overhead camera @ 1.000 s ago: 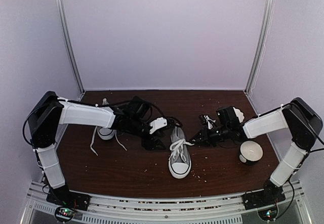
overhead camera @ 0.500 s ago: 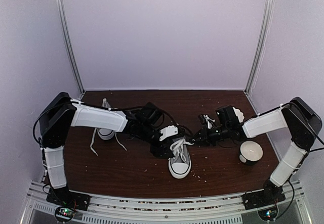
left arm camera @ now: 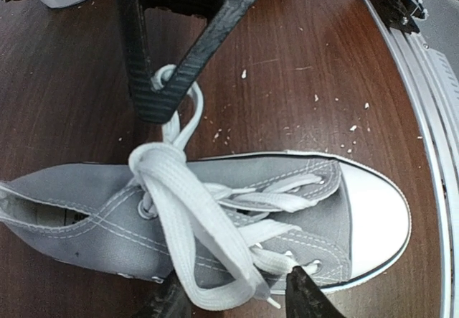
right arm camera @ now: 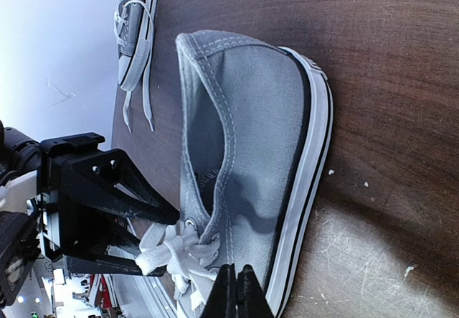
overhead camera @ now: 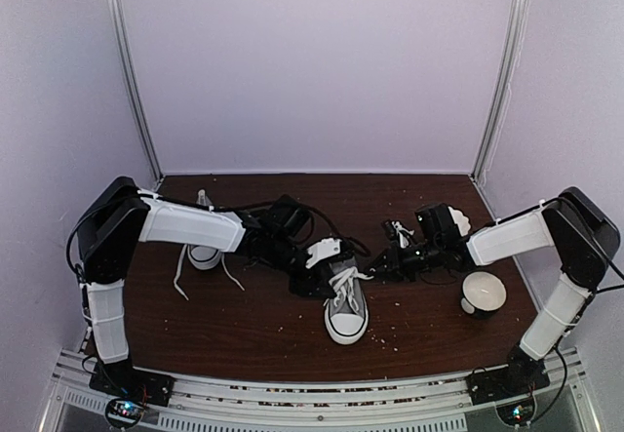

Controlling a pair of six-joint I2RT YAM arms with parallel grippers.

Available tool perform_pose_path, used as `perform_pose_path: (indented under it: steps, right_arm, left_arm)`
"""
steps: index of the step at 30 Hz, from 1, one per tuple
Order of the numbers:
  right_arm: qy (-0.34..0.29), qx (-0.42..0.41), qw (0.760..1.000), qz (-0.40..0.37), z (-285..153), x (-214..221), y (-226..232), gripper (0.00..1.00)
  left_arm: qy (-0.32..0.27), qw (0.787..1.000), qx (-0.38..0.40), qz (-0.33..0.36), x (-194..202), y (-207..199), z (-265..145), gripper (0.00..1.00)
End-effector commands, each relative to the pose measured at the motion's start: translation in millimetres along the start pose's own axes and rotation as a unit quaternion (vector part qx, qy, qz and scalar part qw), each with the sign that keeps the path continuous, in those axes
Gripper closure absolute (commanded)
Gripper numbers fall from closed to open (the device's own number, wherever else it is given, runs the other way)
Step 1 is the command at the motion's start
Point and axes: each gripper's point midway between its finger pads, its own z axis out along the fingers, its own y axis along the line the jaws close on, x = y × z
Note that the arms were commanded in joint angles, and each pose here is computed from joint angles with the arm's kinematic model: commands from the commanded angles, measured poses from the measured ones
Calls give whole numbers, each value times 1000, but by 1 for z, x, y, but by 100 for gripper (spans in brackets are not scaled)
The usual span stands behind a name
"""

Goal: Tie the shoes
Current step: Pick up the loop with the shoelace from the shoe, then pull the loops with the shoelace from the shoe.

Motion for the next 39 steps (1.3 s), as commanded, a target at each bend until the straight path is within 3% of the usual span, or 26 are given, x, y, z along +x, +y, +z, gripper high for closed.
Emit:
perform_pose_path:
  steps: [1, 15, 21, 28, 39]
  right_arm:
    - [3, -5, 1000, -9, 1, -1, 3, 100]
    - [5, -5, 1000, -11, 1, -1, 5, 100]
    - [7, -2, 1000, -14, 0, -1, 5, 100]
    - [11, 23, 1000, -20, -6, 3, -6, 100]
    - [18, 39, 999, -19, -4, 11, -20, 100]
  left_arm:
    - [-52, 999, 15, 7, -29, -2, -10, 53]
    - [-45, 999, -5, -14, -24, 12, -18, 99]
    - [-28, 999, -21, -22, -15, 18, -18, 100]
    - [35, 993, -100, -59, 26, 44, -22, 100]
    - [64, 981, -151, -105, 60, 60, -37, 100]
